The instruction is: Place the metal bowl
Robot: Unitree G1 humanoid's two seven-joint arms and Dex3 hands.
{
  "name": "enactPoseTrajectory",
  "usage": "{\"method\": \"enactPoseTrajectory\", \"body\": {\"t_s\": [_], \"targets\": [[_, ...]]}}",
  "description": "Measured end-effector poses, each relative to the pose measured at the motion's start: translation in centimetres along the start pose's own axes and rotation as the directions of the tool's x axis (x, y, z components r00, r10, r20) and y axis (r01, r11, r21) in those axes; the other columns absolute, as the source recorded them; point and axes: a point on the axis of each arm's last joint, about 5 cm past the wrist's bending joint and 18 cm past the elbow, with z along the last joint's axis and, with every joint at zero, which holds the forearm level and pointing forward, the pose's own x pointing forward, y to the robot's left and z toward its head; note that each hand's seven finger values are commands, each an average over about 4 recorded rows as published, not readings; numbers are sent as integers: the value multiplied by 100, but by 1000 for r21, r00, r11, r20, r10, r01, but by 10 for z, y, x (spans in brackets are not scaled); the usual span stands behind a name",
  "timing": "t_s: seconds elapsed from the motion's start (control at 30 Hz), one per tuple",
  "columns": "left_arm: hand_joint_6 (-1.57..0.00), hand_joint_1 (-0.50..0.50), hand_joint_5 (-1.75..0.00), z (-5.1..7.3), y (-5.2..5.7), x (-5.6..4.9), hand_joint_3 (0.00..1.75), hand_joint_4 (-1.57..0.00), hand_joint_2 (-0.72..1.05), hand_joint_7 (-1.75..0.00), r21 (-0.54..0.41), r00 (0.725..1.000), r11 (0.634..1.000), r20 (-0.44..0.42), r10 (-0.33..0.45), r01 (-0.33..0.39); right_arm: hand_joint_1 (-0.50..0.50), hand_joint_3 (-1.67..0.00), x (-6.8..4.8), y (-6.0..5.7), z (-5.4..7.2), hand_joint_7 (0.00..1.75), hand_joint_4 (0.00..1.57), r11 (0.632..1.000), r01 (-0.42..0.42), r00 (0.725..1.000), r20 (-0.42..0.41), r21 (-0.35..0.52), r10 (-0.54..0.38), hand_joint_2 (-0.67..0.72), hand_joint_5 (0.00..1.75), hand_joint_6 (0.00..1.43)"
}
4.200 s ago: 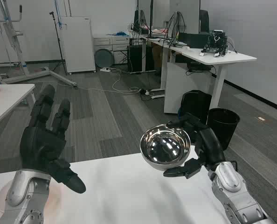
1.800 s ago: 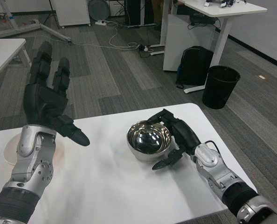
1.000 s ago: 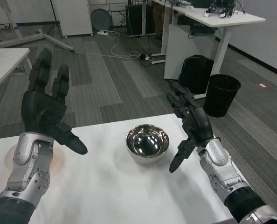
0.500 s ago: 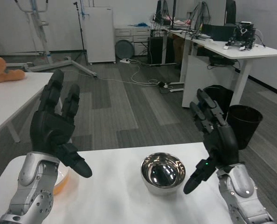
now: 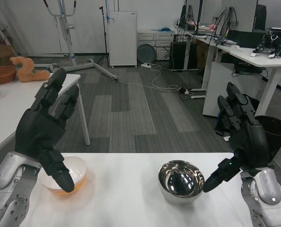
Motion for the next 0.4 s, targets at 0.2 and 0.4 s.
{"method": "enactPoseTrajectory", "body": {"t_s": [0.2, 0.4], "targets": [[0, -50, 0, 0, 0, -4, 0, 0, -72, -21, -6, 1000, 1000, 2, 3, -3, -46, 0, 2, 1, 0, 10, 0, 1000, -1, 1000, 1, 1, 1, 68, 0, 0], [0, -50, 0, -3, -3, -4, 0, 0, -72, -21, -24, 1000, 1000, 6, 0, 1, -46, 0, 2, 1, -1, 7, 0, 1000, -1, 1000, 2, 4, 1, 66, 0, 0]]}}
